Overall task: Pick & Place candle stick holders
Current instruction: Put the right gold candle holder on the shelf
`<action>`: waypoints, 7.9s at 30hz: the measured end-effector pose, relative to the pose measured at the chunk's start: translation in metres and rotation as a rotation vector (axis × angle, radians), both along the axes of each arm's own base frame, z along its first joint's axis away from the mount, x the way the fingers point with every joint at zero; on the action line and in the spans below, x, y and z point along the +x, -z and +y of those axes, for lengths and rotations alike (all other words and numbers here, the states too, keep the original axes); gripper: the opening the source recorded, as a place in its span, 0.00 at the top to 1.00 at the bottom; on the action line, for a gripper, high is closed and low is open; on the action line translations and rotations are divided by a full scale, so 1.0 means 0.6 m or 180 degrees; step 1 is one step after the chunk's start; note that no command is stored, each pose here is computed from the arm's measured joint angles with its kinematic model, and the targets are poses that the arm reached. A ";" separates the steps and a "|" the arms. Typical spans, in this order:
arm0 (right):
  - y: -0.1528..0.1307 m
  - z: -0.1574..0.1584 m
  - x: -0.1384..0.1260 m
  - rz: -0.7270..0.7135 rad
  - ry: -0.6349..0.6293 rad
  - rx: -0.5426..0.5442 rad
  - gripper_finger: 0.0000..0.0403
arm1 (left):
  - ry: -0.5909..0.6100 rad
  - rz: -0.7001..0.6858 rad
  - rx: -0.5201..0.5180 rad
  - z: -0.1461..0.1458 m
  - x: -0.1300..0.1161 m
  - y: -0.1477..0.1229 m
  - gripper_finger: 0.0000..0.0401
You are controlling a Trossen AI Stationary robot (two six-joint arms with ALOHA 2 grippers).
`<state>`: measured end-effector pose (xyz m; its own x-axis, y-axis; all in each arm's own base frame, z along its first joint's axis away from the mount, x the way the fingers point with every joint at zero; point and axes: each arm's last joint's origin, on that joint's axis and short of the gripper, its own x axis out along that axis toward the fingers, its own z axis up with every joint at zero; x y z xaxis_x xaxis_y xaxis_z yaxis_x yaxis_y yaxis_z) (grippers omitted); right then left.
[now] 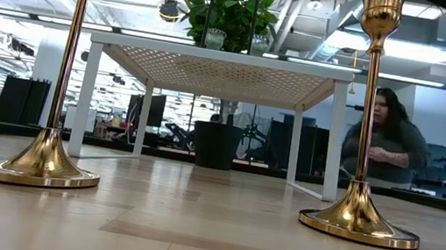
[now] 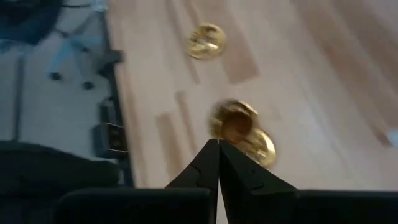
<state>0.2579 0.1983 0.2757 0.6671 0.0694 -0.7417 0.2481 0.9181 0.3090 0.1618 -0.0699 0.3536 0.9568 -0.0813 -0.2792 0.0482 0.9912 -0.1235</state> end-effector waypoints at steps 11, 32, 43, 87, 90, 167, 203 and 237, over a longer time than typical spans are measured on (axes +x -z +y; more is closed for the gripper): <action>-0.005 -0.017 0.026 0.0016 -0.0391 0.0248 1.00 | 0.0000 0.0000 0.0000 0.000 0.000 0.000 0.99; -0.004 -0.026 0.033 0.0120 -0.0554 0.0362 1.00 | 0.0056 0.0010 -0.0024 -0.001 0.000 0.000 0.99; 0.005 -0.036 0.024 0.0399 -0.0542 0.0220 1.00 | 0.0057 0.0010 -0.0019 -0.001 0.000 0.000 0.99; 0.097 -0.029 -0.002 0.0170 -0.0207 -0.0139 0.41 | 0.0057 0.0009 -0.0016 -0.001 0.000 0.000 0.99; 0.110 -0.033 -0.006 0.0133 -0.0153 -0.0210 0.35 | 0.0057 0.0009 -0.0016 -0.001 0.000 0.000 0.99; -0.113 -0.231 0.109 -0.0616 0.0336 -0.0619 1.00 | 0.0053 0.0007 -0.0026 -0.001 0.000 0.000 0.99; -0.064 -0.274 0.149 -0.0256 0.0225 -0.0764 1.00 | 0.0018 -0.0010 -0.0022 0.000 0.000 -0.001 0.99; -0.058 -0.277 0.147 -0.0161 0.0187 -0.0910 0.88 | 0.0019 -0.0005 -0.0020 0.000 0.000 0.000 0.99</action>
<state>0.3461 0.0324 0.3104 0.7003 -0.1774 -0.6914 0.2941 0.9543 0.0531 0.1619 -0.0701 0.3538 0.9567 -0.0887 -0.2773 0.0542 0.9901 -0.1296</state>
